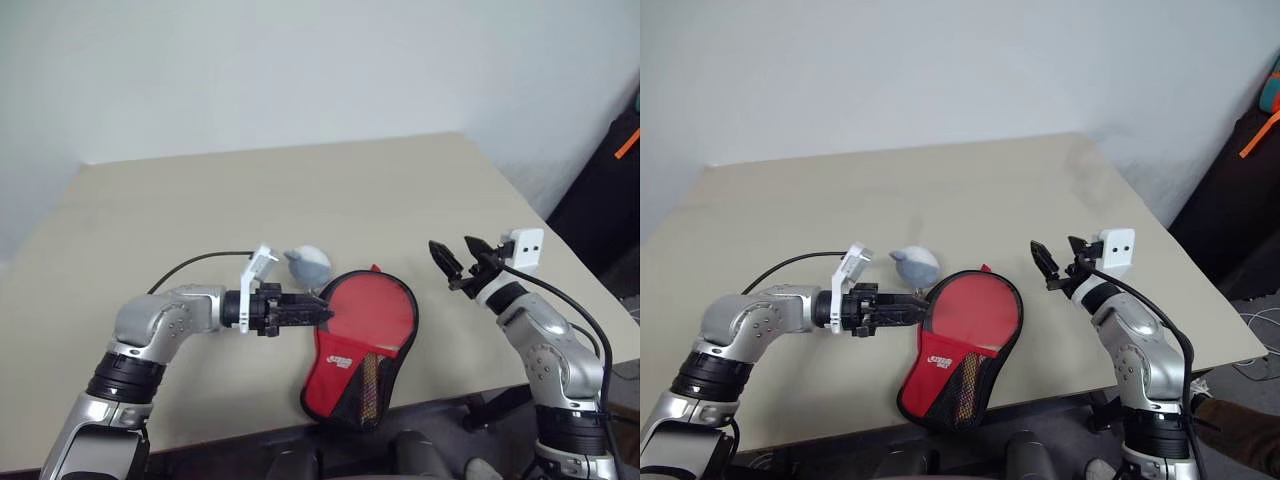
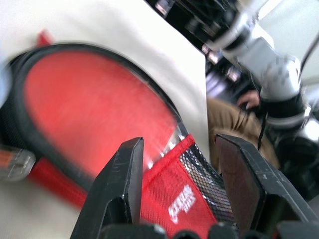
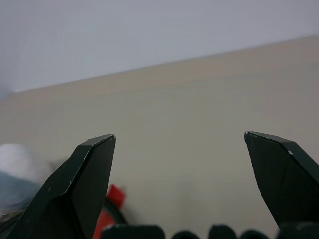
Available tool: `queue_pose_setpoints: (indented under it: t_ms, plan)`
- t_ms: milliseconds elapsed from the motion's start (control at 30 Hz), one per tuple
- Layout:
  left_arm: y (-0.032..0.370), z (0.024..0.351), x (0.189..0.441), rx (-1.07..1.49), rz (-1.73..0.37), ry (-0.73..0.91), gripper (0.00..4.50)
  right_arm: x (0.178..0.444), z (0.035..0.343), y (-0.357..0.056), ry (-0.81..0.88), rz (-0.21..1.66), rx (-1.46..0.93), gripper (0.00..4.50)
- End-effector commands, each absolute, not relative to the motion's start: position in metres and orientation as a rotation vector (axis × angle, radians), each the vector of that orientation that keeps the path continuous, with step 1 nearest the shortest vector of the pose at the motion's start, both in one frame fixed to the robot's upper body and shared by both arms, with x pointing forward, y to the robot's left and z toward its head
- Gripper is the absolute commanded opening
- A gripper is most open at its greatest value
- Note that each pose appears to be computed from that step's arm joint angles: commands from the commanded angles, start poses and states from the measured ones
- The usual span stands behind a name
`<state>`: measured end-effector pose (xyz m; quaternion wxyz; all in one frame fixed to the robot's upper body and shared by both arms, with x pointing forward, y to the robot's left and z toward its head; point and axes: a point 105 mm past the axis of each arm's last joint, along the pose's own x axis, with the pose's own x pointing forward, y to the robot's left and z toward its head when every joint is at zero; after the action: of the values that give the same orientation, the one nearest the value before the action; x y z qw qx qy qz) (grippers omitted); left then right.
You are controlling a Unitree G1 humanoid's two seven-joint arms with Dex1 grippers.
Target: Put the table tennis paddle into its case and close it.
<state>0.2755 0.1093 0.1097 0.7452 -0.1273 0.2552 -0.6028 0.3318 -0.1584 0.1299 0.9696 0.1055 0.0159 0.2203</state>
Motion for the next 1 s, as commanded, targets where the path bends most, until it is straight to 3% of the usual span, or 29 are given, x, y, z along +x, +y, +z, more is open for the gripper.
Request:
queue_pose_setpoints:
  t_ms: [33, 200, 333, 433, 667, 1000]
  plan:
    - [0.091, 0.099, 0.28, -0.112, -1.311, 0.46, 2.35, 0.335, 0.146, -0.131, 0.027, 0.605, 0.234, 4.5]
    - [0.08, 0.056, 0.274, 0.092, -1.291, 0.521, 2.35, 0.341, 0.141, -0.108, 0.1, 0.697, 0.241, 4.5]
    - [0.072, 0.054, 0.275, 0.03, -1.255, 0.485, 2.35, 0.339, 0.136, -0.084, 0.164, 0.776, 0.212, 4.5]
    - [0.079, 0.05, 0.275, 0.039, -1.229, 0.492, 2.35, 0.35, 0.132, -0.071, 0.197, 0.767, 0.175, 4.5]
    - [0.09, 0.024, 0.27, 0.132, -1.184, 0.551, 2.35, 0.367, 0.134, -0.024, 0.235, 0.934, 0.063, 4.5]
    - [0.082, 0.02, 0.27, 0.135, -1.165, 0.537, 2.35, 0.377, 0.111, 0.017, 0.333, 1.073, -0.023, 4.5]
